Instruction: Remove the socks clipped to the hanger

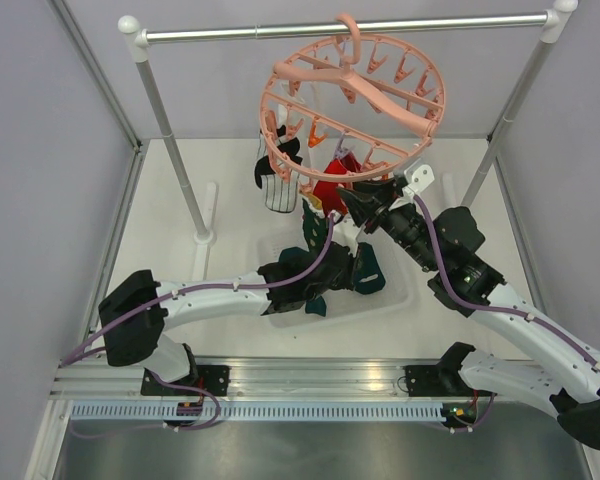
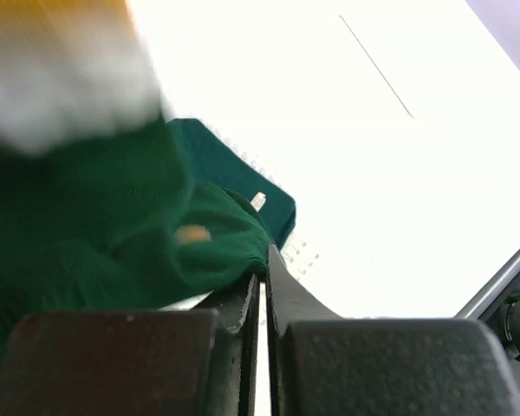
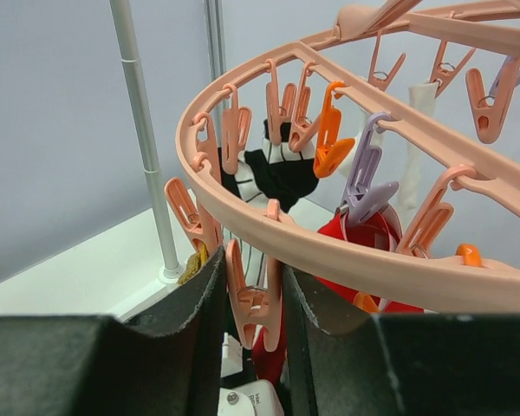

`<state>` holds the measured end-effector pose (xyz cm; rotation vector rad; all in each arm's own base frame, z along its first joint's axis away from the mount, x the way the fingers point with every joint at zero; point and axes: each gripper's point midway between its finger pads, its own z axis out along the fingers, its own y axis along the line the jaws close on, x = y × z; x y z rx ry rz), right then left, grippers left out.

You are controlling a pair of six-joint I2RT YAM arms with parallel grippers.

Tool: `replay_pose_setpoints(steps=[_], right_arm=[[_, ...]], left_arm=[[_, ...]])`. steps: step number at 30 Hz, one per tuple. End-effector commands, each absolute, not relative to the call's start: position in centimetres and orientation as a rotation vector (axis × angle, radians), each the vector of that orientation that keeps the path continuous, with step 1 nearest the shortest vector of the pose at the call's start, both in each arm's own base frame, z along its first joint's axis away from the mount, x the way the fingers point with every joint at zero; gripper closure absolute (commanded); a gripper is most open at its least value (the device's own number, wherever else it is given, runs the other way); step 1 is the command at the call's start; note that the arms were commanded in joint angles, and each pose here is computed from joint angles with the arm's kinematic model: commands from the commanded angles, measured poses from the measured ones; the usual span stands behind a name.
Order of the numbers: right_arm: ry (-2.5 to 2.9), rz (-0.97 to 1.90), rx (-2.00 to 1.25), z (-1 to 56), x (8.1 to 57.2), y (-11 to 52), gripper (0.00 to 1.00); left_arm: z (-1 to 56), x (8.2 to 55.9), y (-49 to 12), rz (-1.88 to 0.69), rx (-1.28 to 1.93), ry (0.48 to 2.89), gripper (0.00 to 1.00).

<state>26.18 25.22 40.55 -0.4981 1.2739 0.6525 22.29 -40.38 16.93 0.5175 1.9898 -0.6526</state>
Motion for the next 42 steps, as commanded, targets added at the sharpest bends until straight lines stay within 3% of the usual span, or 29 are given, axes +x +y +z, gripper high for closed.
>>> replay_pose_setpoints(steps=[1,15,17,18,21,24,37,42], right_arm=[[1.193,0.666,-0.422,43.9,25.9,24.3,0.87],[1.203,0.665,-0.415,43.7,26.1,24.3,0.88],[1.201,0.669,-0.416,43.9,26.0,24.3,0.88],[1.200,0.666,-0.414,43.9,26.0,24.2,0.88],[1.201,0.667,-0.415,44.1,26.0,24.2,0.88],[1.205,0.664,-0.416,43.9,26.0,24.2,0.88],[1.215,0.649,-0.415,44.0,26.0,23.9,0.88],[1.220,0.616,-0.389,44.1,26.2,23.1,0.88]], left_arm=[[20.4,22.1,-40.6,-0.715,0.457,1.932,0.98],[18.8,22.5,-39.6,-0.653,0.431,1.957,0.96],[18.2,22.6,-39.7,-0.644,0.429,1.970,0.88],[17.7,22.6,-39.8,-0.637,0.437,1.980,0.76],[17.7,22.2,-40.2,-0.662,0.465,1.980,0.52],[17.8,21.8,-40.0,-0.679,0.488,1.969,0.42],[20.0,16.1,-39.4,-0.963,0.756,1.839,0.39],[22.0,15.1,-36.5,-1.017,0.688,1.777,0.39]])
